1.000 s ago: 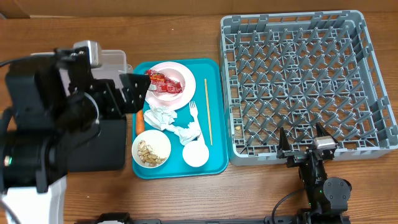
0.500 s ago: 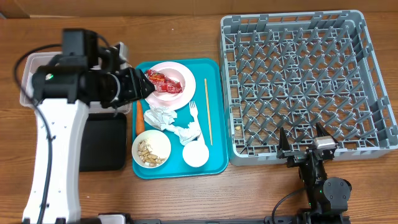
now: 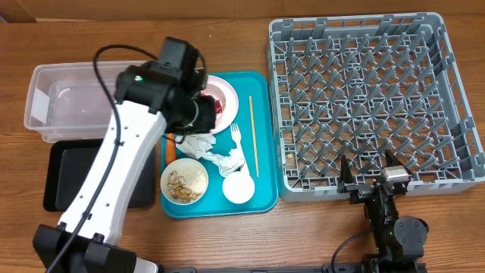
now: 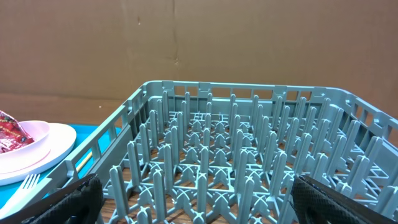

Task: Sort waste into correct bins and load items into the dishwasher
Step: 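Move the left gripper over the crumpled white tissue on the teal tray, then lower the left gripper and grasp the white tissue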

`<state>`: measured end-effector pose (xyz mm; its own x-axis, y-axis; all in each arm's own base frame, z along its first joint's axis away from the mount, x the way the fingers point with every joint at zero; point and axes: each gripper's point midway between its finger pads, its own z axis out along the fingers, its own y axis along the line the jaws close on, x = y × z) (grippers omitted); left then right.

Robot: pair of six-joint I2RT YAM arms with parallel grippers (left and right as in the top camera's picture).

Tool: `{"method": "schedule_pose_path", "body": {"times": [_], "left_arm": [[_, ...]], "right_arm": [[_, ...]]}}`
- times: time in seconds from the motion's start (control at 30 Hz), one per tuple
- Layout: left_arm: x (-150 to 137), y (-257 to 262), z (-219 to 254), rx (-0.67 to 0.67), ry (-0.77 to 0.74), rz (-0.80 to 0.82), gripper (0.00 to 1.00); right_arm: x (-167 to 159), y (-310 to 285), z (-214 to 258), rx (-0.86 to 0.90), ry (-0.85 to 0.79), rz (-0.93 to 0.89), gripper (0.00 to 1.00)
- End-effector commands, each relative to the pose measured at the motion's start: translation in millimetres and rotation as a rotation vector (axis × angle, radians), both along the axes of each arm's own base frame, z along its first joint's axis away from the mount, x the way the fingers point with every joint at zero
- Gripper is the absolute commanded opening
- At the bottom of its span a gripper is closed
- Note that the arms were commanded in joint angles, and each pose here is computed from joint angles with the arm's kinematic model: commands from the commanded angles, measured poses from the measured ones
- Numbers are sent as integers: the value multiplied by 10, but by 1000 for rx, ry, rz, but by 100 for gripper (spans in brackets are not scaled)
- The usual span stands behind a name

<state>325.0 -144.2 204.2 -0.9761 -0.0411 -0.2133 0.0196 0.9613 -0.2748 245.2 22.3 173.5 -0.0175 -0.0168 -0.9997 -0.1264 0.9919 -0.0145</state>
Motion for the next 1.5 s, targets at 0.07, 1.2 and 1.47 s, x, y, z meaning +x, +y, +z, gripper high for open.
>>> {"method": "schedule_pose_path", "body": {"times": [0.07, 1.2, 1.47], "left_arm": [[81, 5, -71, 32, -1, 19, 20], [195, 464, -1087, 270, 294, 251, 39], [208, 551, -1095, 295, 294, 295, 47]], "right_arm": [[-2, 19, -20, -8, -4, 8, 100], [-2, 19, -20, -7, -4, 8, 100], [-2, 19, -20, -8, -4, 8, 100]]}}
